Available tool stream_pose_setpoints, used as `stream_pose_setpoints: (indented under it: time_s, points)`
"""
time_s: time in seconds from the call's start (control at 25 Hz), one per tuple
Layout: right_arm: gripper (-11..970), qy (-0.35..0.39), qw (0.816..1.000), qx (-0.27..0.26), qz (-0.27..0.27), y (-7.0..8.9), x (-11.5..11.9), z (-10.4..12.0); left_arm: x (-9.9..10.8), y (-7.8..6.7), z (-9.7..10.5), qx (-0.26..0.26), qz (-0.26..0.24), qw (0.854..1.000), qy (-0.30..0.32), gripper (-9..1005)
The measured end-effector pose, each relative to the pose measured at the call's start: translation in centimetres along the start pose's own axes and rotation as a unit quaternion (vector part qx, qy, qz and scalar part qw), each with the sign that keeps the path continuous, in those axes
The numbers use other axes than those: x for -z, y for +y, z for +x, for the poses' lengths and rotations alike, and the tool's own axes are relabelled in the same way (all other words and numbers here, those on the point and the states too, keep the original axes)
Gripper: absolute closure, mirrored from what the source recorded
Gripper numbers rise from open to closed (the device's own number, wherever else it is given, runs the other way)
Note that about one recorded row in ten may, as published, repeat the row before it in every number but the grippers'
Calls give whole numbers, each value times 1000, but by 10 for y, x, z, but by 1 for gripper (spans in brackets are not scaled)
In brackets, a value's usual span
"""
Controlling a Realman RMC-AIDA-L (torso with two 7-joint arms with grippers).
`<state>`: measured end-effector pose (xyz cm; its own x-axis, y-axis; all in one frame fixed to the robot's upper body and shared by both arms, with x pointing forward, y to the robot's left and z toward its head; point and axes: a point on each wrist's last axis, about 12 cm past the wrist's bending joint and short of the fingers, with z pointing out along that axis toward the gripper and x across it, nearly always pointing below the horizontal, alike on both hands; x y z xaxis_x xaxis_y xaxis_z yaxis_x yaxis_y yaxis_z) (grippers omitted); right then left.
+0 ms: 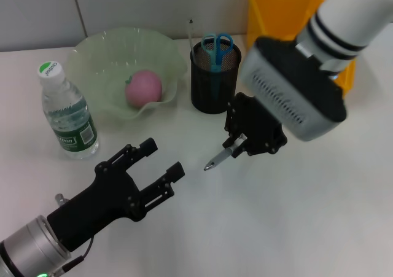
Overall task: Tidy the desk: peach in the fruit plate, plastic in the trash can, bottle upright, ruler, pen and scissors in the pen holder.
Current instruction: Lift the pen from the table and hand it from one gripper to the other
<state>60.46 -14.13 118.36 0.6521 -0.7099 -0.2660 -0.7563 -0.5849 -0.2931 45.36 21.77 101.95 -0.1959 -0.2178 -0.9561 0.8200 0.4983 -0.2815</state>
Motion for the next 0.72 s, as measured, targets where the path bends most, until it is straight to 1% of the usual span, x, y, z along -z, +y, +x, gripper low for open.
stream_pose_setpoints:
  time_s: [0.08, 0.12, 0.16, 0.2, 0.28, 0.32, 0.36, 0.48, 0.52, 0.56, 0.6, 0.64, 0.68, 0.72]
  points:
    - [839, -35, 999, -29, 24, 5, 9, 0, 1, 0, -1, 0, -2, 1000, -6, 241]
    - [839, -70, 994, -61, 49, 10, 16, 2, 2, 1, -2, 0, -5, 1000, -12, 242]
    - [839, -70, 994, -61, 49, 10, 16, 2, 2, 1, -2, 0, -5, 1000, -12, 242]
    - [839, -88, 991, -78, 61, 12, 20, 4, 2, 1, -3, 0, -5, 1000, -13, 242]
    - [838, -122, 982, -115, 87, 17, 27, 8, 1, 0, -4, -1, -2, 1000, -16, 242]
    - [838, -156, 969, -158, 109, 23, 34, 14, 0, 0, -5, -3, 5, 1000, -20, 242]
    - [838, -156, 969, -158, 109, 23, 34, 14, 0, 0, -5, -3, 5, 1000, -20, 242]
    - [838, -195, 950, -210, 128, 36, 37, 23, 2, -1, -7, -4, 12, 1000, -26, 242]
    - [838, -210, 939, -238, 133, 46, 36, 29, 2, -1, -7, -4, 13, 1000, -26, 242]
    - [838, -210, 939, -238, 133, 46, 36, 29, 3, -1, -7, -4, 13, 1000, -26, 242]
    - [838, -215, 935, -250, 134, 49, 35, 30, 3, -1, -7, -5, 13, 1000, -27, 242]
    - [838, -226, 925, -273, 138, 57, 34, 34, 4, -1, -7, -6, 14, 1000, -27, 242]
    - [839, -226, 925, -273, 138, 57, 34, 34, 4, -2, -8, -8, 15, 999, -28, 242]
    - [839, -239, 916, -289, 142, 63, 32, 36, 5, -3, -8, -10, 16, 999, -31, 242]
